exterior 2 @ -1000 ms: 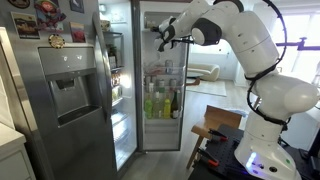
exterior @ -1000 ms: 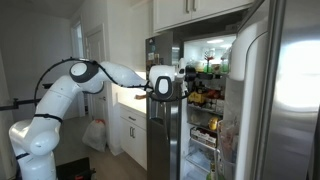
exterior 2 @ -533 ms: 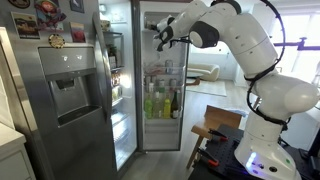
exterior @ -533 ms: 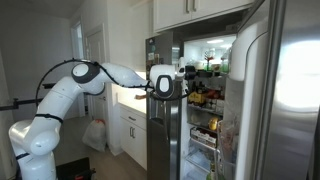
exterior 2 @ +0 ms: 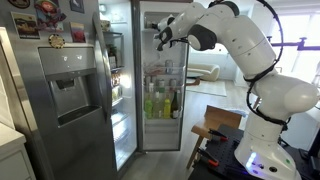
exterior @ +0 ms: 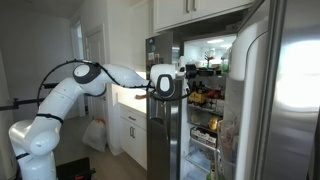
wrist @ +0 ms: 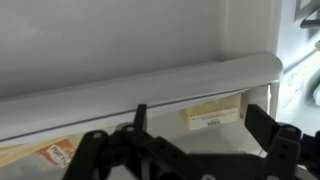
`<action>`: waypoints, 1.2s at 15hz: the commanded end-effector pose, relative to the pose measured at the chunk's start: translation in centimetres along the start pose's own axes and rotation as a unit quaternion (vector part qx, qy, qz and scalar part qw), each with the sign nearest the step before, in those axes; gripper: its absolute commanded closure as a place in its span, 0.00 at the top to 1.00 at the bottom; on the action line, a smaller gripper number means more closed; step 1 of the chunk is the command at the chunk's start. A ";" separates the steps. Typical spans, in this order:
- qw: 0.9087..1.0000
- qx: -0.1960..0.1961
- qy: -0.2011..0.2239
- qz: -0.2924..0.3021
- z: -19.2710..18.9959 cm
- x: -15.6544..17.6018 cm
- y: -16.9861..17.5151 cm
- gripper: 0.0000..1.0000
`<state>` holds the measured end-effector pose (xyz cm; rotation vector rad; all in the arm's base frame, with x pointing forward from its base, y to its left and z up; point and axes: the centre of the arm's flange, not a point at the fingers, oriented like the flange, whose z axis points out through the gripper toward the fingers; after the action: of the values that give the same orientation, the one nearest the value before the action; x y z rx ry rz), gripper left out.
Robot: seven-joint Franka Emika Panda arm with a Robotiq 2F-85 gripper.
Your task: Open the top compartment of the refrigerator door
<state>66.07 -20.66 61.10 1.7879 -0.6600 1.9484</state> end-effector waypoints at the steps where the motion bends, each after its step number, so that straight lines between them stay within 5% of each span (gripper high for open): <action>1: 1.000 0.001 0.002 0.001 1.2 -1.3 1.5 1.00; 8: 0.999 -0.023 -0.030 -0.004 1.7 -2.4 2.3 1.00; 18: 1.000 -0.027 -0.014 0.002 2.4 -1.8 2.5 1.00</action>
<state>65.33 -22.51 58.57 1.8152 -0.7062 1.8703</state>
